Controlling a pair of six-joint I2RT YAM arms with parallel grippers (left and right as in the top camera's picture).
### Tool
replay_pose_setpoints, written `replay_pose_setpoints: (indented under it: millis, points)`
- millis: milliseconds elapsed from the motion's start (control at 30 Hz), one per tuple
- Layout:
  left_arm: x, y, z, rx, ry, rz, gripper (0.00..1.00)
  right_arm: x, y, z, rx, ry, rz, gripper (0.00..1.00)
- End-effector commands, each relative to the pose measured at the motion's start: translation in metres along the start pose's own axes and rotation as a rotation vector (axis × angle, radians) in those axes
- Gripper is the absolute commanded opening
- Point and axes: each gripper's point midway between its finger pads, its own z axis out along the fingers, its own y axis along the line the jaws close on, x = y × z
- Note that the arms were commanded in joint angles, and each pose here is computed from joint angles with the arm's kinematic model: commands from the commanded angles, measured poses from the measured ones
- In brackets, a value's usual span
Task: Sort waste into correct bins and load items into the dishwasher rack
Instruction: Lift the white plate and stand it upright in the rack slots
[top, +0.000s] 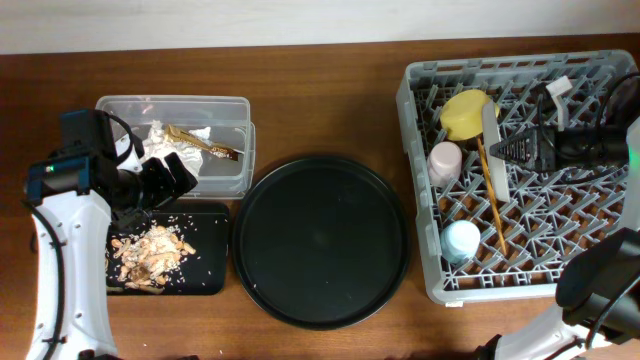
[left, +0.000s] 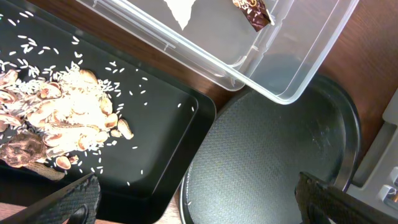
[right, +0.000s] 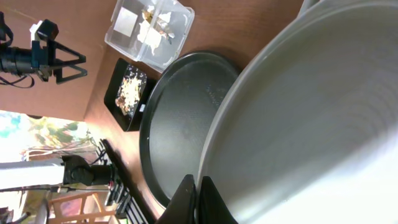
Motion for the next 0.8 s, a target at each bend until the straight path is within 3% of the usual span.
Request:
replay_pose_setpoints:
  millis: [0,133,267,433,600,667,767]
  points:
    - [-0.003,-0.003,-0.005,0.012,-0.014,0.003,0.99,0.011,-0.012,0.012,-0.028,0.003,0.020,0.04]
    - [-0.003,-0.003,-0.005,0.012,-0.014,0.003,0.99,0.024,-0.030,0.028,-0.041,-0.007,0.032,0.04]
    - [-0.003,-0.003,-0.005,0.012,-0.014,0.003,0.99,0.009,-0.010,0.024,-0.138,-0.098,0.068,0.04]
    - [-0.003,-0.003,-0.005,0.012,-0.014,0.003,0.99,0.003,0.000,0.019,-0.159,-0.107,0.089,0.04]
    - [-0.003,-0.003,-0.005,0.012,-0.014,0.003,0.99,0.025,-0.030,0.022,-0.007,0.029,0.031,0.04]
    - [-0.003,-0.003,-0.005,0.012,-0.014,0.003,0.99,0.021,-0.045,0.025,0.019,0.022,0.072,0.24]
    - [-0.003,-0.003,-0.005,0.012,-0.014,0.003,0.99,0.017,-0.052,0.026,0.035,0.008,0.042,0.33]
